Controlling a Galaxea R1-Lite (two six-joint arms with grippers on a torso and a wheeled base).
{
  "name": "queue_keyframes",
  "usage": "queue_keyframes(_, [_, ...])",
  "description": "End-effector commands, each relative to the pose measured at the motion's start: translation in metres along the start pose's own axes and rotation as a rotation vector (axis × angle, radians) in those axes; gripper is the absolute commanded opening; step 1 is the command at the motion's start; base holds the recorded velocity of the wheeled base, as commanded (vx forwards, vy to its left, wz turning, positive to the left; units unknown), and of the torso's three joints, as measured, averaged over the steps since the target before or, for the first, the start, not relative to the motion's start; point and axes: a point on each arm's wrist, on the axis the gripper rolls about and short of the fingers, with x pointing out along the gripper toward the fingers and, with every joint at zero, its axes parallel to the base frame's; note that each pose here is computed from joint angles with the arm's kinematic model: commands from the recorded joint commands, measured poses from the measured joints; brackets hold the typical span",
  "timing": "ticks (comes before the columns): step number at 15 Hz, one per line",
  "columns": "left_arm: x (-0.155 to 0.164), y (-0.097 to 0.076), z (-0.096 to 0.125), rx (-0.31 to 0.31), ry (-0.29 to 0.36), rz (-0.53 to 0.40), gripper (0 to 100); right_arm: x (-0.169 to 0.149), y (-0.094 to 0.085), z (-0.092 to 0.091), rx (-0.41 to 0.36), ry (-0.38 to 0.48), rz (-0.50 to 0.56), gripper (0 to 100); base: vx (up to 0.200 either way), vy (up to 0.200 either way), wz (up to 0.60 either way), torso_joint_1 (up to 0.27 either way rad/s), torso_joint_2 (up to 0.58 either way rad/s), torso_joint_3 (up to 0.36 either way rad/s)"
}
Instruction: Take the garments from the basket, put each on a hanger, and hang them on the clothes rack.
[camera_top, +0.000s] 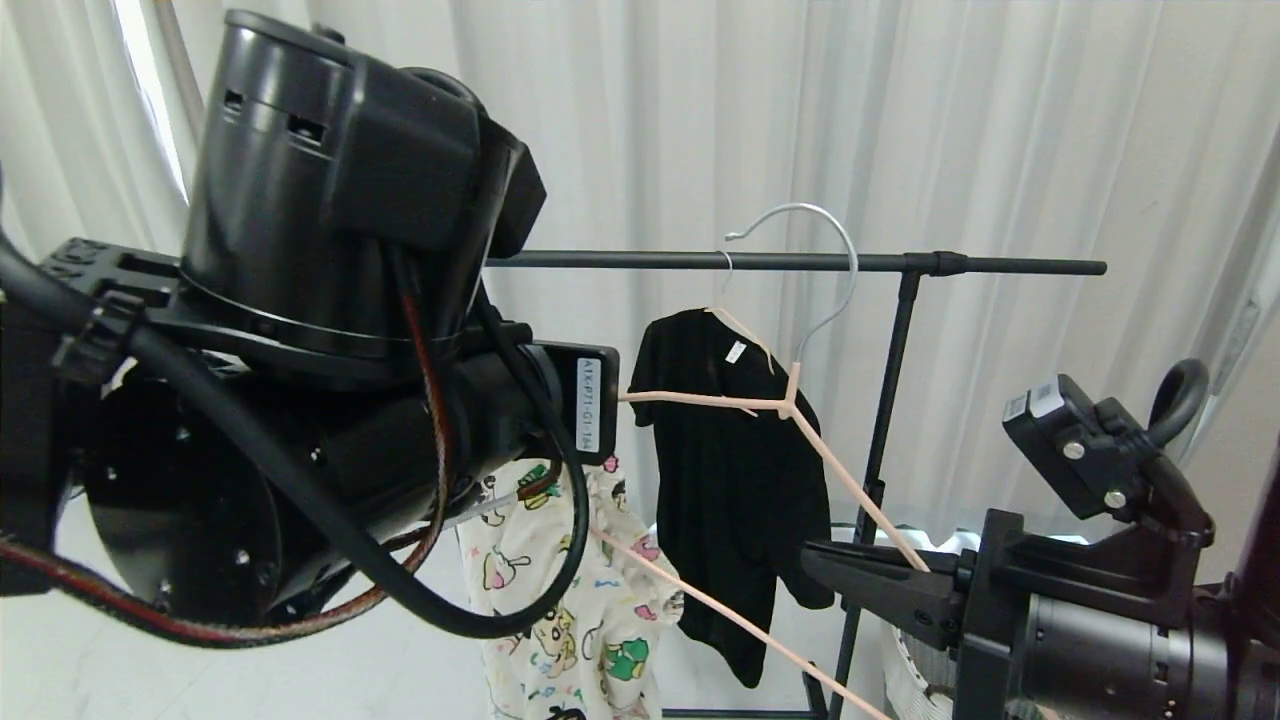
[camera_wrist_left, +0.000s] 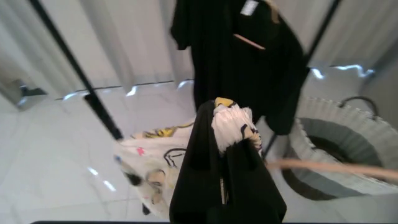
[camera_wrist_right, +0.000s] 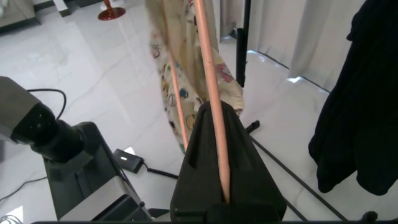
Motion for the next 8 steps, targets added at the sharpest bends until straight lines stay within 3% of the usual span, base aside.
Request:
queue_keyframes(1, [-0.009, -0.012, -0.001, 0.012, -0.006, -0.053, 0, 0.007, 0.001, 0.0, 0.0, 0.009, 0.0, 0, 0.0, 0.0, 0.0, 0.0, 0.0, 0.0])
queue_keyframes(8, [-0.012, -0.035, 0.01, 0.002, -0.036, -0.121, 0, 0.028, 0.009, 0.001, -0.002, 0.03, 0.024, 0, 0.0, 0.0, 0.0, 0.0, 0.0, 0.0])
